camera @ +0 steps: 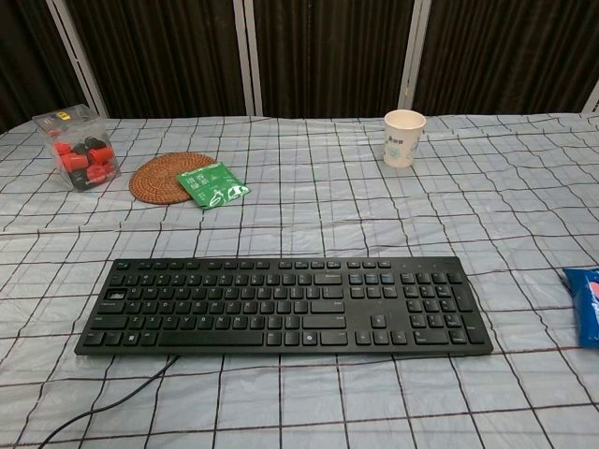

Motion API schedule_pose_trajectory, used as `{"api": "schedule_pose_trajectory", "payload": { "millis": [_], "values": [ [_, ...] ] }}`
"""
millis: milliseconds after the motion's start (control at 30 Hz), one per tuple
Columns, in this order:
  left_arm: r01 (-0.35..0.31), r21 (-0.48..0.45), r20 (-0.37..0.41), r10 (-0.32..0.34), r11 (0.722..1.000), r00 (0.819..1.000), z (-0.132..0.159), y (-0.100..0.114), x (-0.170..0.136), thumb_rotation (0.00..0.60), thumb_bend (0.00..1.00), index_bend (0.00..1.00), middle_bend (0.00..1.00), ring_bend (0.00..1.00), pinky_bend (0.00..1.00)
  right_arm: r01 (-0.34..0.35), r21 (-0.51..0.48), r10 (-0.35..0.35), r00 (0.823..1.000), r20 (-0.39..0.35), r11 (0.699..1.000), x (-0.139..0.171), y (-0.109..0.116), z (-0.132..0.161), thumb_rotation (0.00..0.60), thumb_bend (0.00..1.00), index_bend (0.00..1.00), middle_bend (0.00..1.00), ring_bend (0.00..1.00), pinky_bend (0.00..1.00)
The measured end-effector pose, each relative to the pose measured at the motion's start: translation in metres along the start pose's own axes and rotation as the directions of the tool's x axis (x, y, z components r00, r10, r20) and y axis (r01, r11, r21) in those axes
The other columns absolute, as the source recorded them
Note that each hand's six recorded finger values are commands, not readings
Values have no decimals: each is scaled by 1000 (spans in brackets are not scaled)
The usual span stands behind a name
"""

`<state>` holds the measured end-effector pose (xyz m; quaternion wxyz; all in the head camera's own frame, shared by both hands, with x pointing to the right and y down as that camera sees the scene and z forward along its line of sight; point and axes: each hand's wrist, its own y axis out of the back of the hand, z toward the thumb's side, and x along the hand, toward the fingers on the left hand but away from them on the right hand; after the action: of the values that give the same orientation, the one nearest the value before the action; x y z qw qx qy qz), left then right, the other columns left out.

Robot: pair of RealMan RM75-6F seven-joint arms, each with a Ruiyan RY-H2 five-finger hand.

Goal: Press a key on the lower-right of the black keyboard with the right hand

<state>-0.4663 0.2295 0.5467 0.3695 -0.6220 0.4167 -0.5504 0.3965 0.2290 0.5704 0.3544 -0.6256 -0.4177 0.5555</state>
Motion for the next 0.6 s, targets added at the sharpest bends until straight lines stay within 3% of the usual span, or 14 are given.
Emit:
{"api": "schedule_pose_trajectory", "payload": {
  "millis": [600],
  "values": [
    [1,10,6,-1,1000,1000,2,-1,2,600,0,0,0,0,0,-22,-2,22,1000,-17,1000,4,-2,4,600,61,0,0,0,0]
  ]
}}
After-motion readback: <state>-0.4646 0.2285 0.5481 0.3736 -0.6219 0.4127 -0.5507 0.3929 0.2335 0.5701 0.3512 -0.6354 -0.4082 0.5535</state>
